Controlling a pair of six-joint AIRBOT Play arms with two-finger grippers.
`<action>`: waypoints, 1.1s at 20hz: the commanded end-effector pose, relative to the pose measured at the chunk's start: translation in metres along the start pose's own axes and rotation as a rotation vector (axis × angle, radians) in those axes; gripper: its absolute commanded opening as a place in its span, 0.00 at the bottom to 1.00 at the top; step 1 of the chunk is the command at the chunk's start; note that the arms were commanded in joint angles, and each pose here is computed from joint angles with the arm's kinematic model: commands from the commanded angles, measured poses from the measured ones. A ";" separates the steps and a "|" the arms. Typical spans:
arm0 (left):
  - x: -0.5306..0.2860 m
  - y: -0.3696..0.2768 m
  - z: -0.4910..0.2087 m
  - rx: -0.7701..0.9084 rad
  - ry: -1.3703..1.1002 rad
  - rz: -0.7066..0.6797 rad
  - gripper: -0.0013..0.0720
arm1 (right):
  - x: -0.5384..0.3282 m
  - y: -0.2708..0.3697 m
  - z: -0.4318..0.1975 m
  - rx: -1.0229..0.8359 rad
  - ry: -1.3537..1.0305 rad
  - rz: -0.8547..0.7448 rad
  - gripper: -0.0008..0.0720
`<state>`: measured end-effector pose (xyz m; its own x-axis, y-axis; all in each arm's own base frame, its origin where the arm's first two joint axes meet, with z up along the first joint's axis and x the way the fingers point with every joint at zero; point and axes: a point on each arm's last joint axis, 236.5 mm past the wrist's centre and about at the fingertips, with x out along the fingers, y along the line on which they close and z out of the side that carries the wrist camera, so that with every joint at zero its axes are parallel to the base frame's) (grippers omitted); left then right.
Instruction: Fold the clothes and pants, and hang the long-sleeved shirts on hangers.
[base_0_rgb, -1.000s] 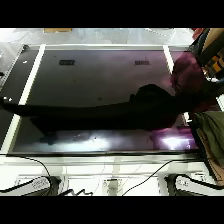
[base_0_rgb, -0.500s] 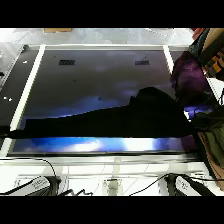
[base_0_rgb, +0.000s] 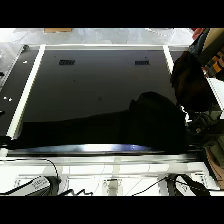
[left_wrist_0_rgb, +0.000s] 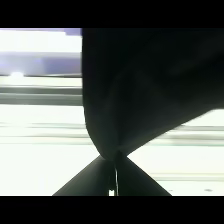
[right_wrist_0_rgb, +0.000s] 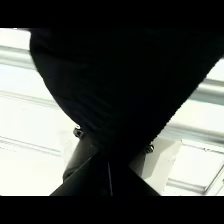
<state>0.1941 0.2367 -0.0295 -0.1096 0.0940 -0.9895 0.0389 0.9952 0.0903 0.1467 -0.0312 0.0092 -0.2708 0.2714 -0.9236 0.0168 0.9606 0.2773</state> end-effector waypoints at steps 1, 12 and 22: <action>-0.001 0.033 0.008 0.023 -0.033 0.142 0.03 | 0.006 -0.006 -0.015 0.014 0.054 -0.026 0.04; 0.012 0.039 0.010 0.018 -0.011 0.143 0.03 | 0.006 -0.008 -0.017 0.021 0.066 -0.036 0.04; 0.024 0.035 0.010 -0.073 0.024 0.111 0.99 | 0.003 -0.009 -0.015 0.107 0.051 -0.044 0.64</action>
<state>0.1950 0.2687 -0.0528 -0.1555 0.1821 -0.9709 0.0474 0.9831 0.1768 0.1291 -0.0394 0.0063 -0.3310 0.2302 -0.9151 0.0813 0.9731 0.2154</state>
